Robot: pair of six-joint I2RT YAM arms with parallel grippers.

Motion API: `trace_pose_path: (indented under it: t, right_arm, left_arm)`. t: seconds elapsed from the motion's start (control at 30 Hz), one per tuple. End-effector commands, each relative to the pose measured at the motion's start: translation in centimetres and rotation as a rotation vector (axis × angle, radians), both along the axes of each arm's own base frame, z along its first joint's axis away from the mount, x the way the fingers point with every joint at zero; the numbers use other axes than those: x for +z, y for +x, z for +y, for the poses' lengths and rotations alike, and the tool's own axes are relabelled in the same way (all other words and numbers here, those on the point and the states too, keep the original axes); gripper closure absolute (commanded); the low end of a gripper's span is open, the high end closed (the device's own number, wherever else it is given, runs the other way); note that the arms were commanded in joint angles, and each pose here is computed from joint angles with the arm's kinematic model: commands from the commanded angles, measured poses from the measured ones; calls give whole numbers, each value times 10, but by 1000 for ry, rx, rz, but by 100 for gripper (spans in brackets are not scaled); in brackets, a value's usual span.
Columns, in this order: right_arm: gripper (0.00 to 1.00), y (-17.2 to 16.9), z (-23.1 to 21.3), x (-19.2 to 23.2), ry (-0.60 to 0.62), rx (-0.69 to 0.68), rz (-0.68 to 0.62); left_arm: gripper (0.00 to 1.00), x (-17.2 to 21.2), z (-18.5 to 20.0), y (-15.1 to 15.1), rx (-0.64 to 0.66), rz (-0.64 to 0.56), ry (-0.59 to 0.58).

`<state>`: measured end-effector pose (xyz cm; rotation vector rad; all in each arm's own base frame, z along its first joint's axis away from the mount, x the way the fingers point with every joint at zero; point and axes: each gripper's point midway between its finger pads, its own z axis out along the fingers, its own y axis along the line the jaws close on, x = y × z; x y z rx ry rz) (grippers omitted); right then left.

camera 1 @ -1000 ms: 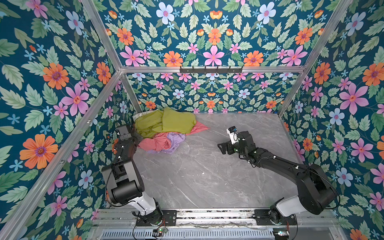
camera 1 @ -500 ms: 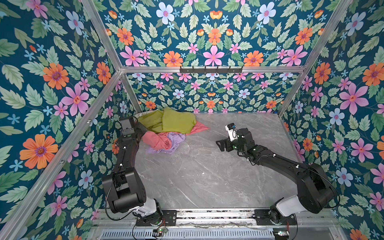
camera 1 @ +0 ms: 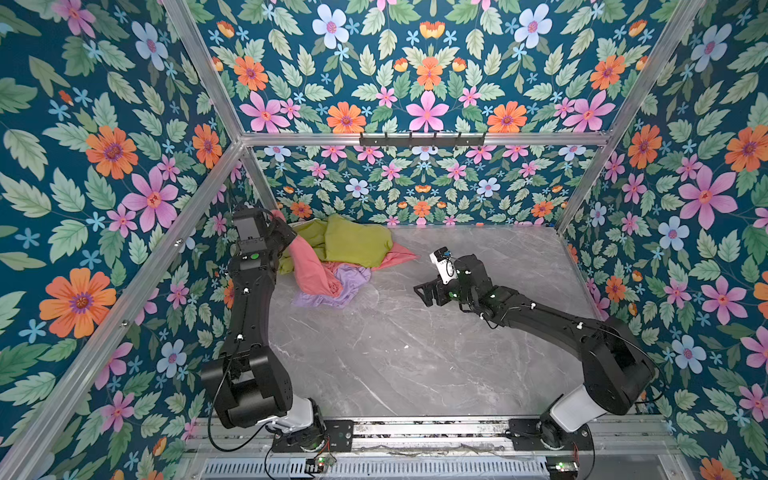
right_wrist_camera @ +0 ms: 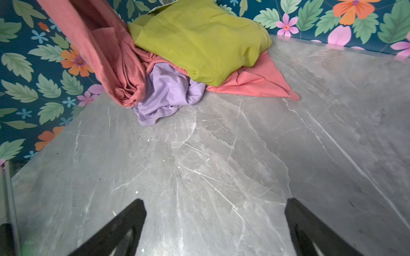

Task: Pick out a specific cloth from the pile
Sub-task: 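Lift the pink cloth upward with the left gripper while the right arm advances, then reach the right gripper to the pink cloth below the left gripper and grasp it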

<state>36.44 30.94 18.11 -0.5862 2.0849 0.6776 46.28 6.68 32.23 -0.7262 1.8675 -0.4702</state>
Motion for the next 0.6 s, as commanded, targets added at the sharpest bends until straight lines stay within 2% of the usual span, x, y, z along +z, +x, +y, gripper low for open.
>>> trace_pose_path:
  t: [0.0,0.23,0.33,0.57]
  right_arm:
    - [2,-5,13,4,16,52,17]
    - [4,-18,48,18,45,175,-17]
    - [5,-20,65,8,33,221,-10]
    - [5,-27,114,16,74,320,-140]
  left_arm:
    - [100,20,-8,4,-34,-54,-33]
    - [100,50,-16,7,-52,-124,-64]
    - [100,60,-23,6,-83,-144,-69]
    - [100,65,-28,-1,-105,-148,-75]
